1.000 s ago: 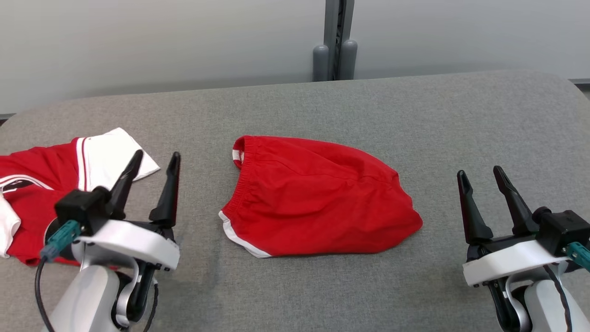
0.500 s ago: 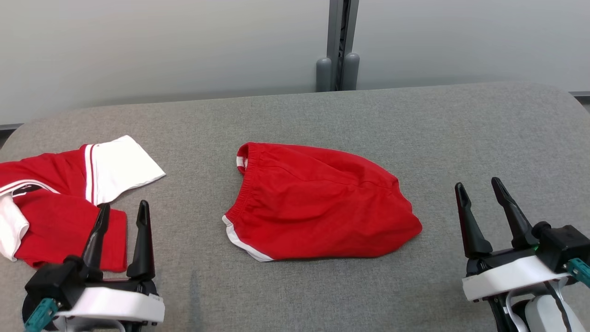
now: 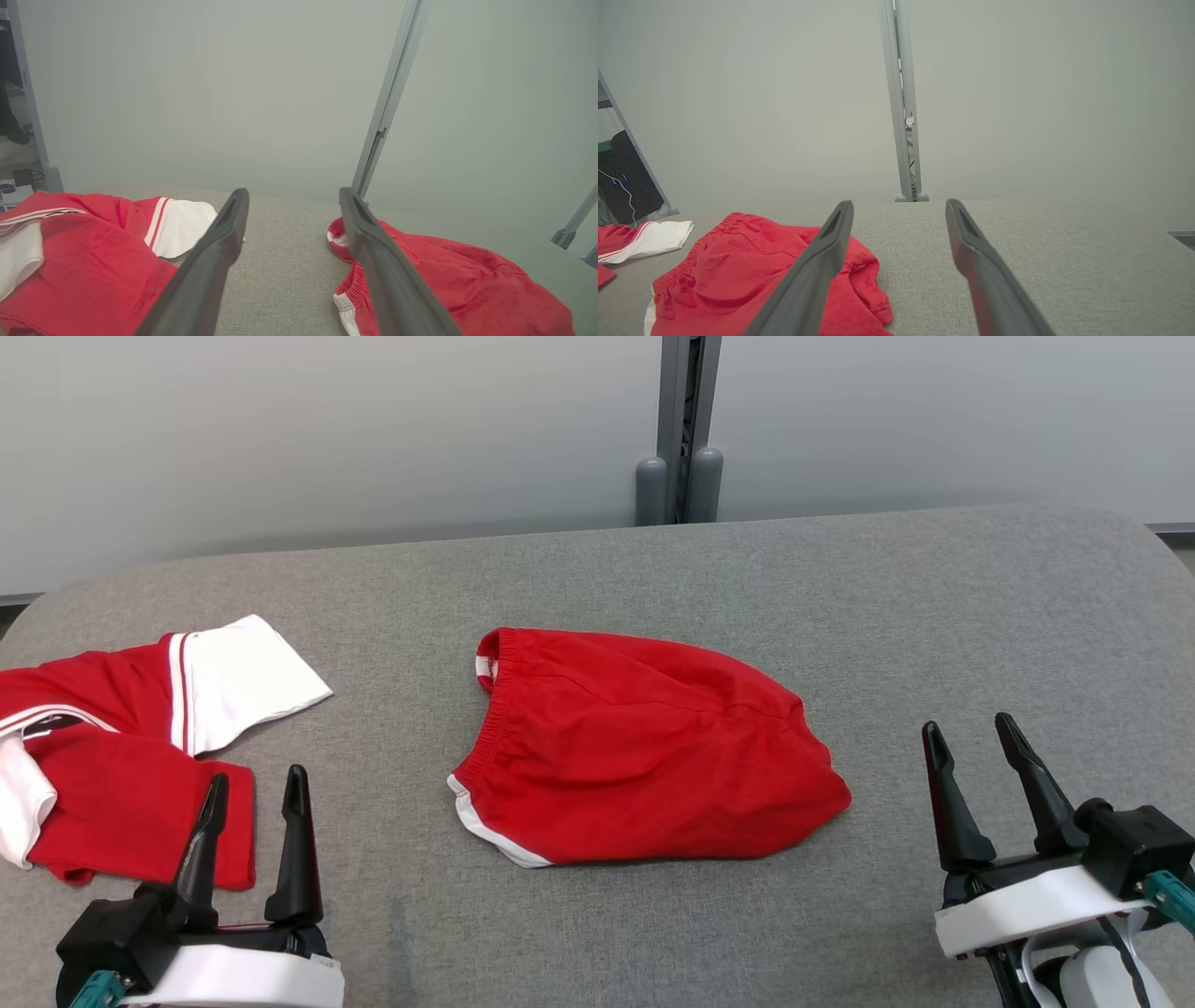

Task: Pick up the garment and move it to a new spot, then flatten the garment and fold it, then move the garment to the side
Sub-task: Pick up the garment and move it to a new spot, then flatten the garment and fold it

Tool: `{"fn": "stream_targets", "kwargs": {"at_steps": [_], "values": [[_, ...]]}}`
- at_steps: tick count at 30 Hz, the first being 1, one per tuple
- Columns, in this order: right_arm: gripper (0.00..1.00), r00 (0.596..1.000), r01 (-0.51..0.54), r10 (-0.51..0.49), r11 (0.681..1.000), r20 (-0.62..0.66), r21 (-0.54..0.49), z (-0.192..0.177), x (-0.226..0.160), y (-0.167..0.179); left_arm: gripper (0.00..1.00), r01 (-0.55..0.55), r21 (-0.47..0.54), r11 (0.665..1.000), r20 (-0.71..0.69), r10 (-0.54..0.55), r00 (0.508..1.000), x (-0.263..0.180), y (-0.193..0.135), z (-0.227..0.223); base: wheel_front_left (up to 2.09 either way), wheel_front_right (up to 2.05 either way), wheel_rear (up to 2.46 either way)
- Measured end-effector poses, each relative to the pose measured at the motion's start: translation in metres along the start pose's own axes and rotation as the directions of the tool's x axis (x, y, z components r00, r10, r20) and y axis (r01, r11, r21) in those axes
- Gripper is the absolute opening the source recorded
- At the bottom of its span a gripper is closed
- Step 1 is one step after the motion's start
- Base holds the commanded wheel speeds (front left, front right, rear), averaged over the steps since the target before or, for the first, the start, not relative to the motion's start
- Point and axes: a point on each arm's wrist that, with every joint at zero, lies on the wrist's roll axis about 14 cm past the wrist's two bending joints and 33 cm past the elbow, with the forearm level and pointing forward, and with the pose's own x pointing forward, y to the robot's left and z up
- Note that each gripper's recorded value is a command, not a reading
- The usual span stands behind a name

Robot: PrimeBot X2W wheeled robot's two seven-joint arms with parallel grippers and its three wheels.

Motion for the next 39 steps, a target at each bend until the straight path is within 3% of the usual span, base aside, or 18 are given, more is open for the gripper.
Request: {"fn": "stream_targets", "kwargs": {"at_steps": [10, 15, 23, 30, 39], "values": [[1.00, 0.998, -0.026, 0.027, 0.999, -0.053, 0.020, -0.017, 0.000, 0.008, 1.00, 0.000, -0.011, 1.000, 0.000, 0.000, 1.000, -0.001, -0.001, -0.001, 0.00, 0.00, 0.00], [1.00, 0.983, -0.068, 0.074, 0.997, -0.169, 0.045, -0.044, 0.000, 0.019, 1.00, -0.004, -0.009, 1.000, 0.002, 0.004, 1.000, -0.001, 0.000, -0.001, 0.00, 0.00, 0.00], [1.00, 0.899, -0.113, 0.155, 0.986, -0.411, 0.124, -0.097, -0.001, 0.044, 1.00, -0.048, -0.014, 0.999, -0.005, 0.048, 0.999, -0.009, 0.012, -0.003, 0.00, 0.00, 0.00], [1.00, 0.789, -0.100, 0.180, 0.981, -0.587, 0.166, -0.137, -0.009, 0.057, 1.00, -0.109, -0.020, 0.994, 0.006, 0.109, 0.994, -0.022, 0.029, 0.001, 0.00, 0.00, 0.00], [1.00, 0.756, -0.126, 0.214, 0.975, -0.618, 0.183, -0.148, -0.003, 0.075, 1.00, -0.174, -0.021, 0.985, 0.019, 0.174, 0.985, -0.037, 0.048, 0.006, 0.00, 0.00, 0.00]]}}
